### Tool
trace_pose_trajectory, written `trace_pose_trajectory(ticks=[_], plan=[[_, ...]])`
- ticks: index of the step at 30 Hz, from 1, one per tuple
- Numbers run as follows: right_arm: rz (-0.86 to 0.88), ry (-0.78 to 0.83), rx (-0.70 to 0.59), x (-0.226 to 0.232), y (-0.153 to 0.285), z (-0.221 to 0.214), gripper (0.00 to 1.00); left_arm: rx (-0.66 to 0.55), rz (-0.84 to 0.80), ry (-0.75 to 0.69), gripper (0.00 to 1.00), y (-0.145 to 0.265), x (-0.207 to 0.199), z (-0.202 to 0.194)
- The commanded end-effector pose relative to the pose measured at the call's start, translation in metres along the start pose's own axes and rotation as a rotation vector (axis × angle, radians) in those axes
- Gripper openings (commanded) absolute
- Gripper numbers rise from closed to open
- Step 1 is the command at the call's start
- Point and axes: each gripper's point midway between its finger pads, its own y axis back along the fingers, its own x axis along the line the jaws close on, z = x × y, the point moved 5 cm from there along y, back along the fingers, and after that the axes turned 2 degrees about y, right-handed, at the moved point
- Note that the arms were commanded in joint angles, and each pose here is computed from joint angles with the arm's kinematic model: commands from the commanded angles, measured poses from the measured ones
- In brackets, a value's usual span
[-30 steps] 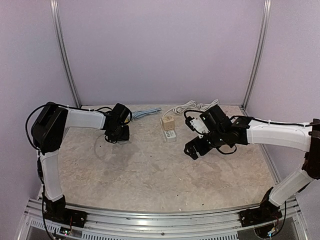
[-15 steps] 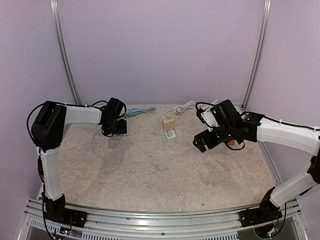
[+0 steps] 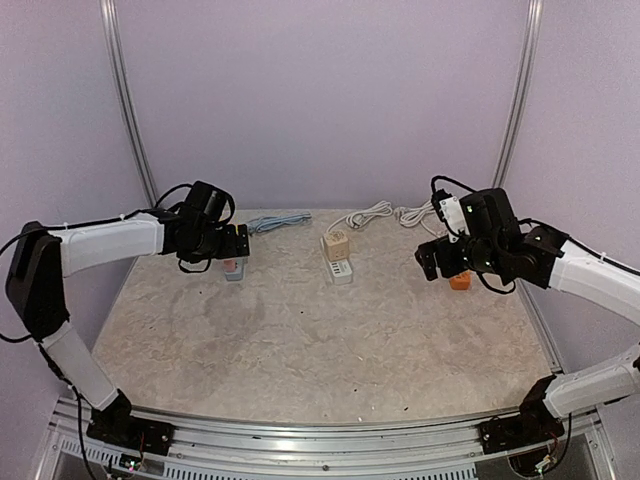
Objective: Insert the plug
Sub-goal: Move the socket to the center of the board, then reset both arms
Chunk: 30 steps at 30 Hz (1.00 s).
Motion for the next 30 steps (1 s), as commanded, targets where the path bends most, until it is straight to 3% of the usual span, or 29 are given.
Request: trace_pose_trajectory(ticks=[1,6,12,19,30], plan=[[-0.108,-0.017,-0.102,-0.021,0.017,0.011,1.00,-0.054,-0.048,-0.035,0.99,0.060,-0.008,-0.001],[-0.130,-0.041,-0.207,-0.031,0.041,0.012,1.00,-0.054,-0.101,-0.036,0.99,0.110,0.008,-0.019],[-0.135,-0.130,-0.458,-0.050,0.093,0.005,1.00,-0.141,-0.161,-0.038,0.99,0.157,0.038,-0.036],[-0.229,-0.292,-0.748,-0.085,0.163,-0.014,1.00,-0.178,-0.155,-0.020,0.99,0.183,0.054,-0.038],[-0.275,-0.312,-0.715,-0.090,0.161,-0.013,1.00,-0.181,-0.167,-0.045,0.99,0.192,0.051,-0.030]])
